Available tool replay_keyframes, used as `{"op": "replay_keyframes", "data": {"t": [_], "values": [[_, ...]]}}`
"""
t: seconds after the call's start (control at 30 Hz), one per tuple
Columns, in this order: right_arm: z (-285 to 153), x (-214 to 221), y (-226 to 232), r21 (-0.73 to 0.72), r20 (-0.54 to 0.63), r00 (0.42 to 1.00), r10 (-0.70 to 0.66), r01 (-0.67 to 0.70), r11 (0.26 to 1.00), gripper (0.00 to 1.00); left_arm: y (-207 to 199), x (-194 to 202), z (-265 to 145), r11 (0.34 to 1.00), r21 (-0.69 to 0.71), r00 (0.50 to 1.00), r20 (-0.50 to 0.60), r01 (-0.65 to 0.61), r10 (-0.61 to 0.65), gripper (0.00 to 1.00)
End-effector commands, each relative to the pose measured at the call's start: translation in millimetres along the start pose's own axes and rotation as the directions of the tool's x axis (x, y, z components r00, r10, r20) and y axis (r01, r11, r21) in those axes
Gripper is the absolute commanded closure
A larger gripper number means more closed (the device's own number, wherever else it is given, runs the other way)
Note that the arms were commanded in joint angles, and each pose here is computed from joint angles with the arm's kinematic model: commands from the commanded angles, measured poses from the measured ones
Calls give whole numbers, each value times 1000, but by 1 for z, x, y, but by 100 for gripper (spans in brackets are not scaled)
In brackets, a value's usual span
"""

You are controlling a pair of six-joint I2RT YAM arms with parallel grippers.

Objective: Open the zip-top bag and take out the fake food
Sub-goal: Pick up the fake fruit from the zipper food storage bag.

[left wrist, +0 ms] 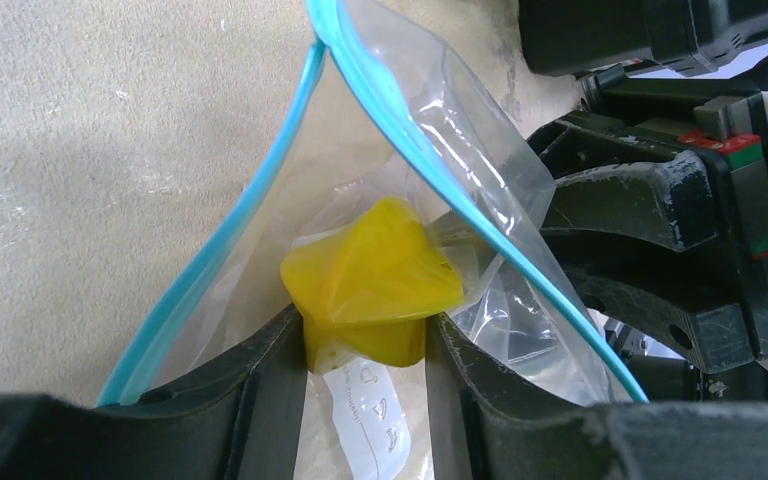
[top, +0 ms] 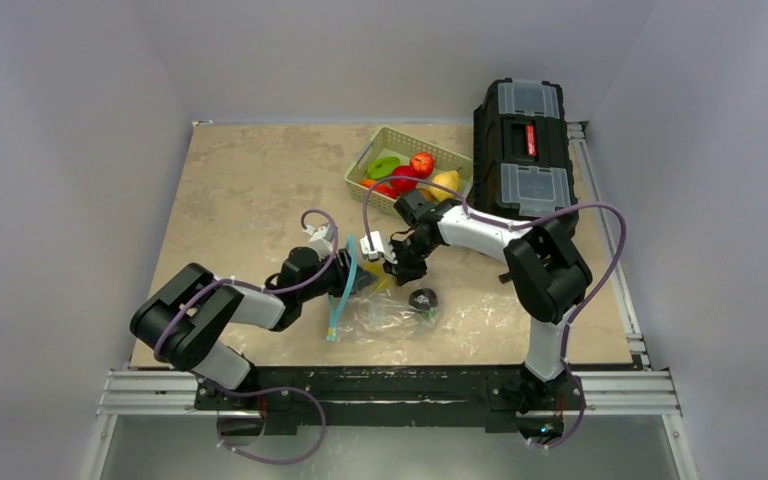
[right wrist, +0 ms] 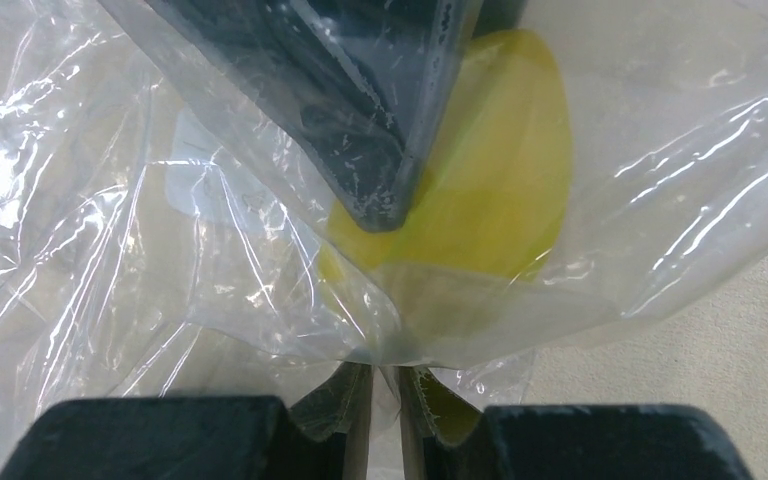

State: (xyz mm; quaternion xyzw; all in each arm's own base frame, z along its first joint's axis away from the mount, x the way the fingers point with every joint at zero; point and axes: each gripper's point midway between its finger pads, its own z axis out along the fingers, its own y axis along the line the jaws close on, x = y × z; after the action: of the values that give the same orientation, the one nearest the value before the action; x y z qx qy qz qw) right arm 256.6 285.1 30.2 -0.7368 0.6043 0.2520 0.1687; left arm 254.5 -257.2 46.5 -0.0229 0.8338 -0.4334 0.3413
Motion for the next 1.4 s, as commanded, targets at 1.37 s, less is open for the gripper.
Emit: {"op": "replay_keyframes", "data": {"t": [1.37], "values": [[-47, 18, -19, 161, -34, 999, 39, -33, 986, 100, -14, -17, -114, 967, -182, 982, 34, -178, 187, 100]]}}
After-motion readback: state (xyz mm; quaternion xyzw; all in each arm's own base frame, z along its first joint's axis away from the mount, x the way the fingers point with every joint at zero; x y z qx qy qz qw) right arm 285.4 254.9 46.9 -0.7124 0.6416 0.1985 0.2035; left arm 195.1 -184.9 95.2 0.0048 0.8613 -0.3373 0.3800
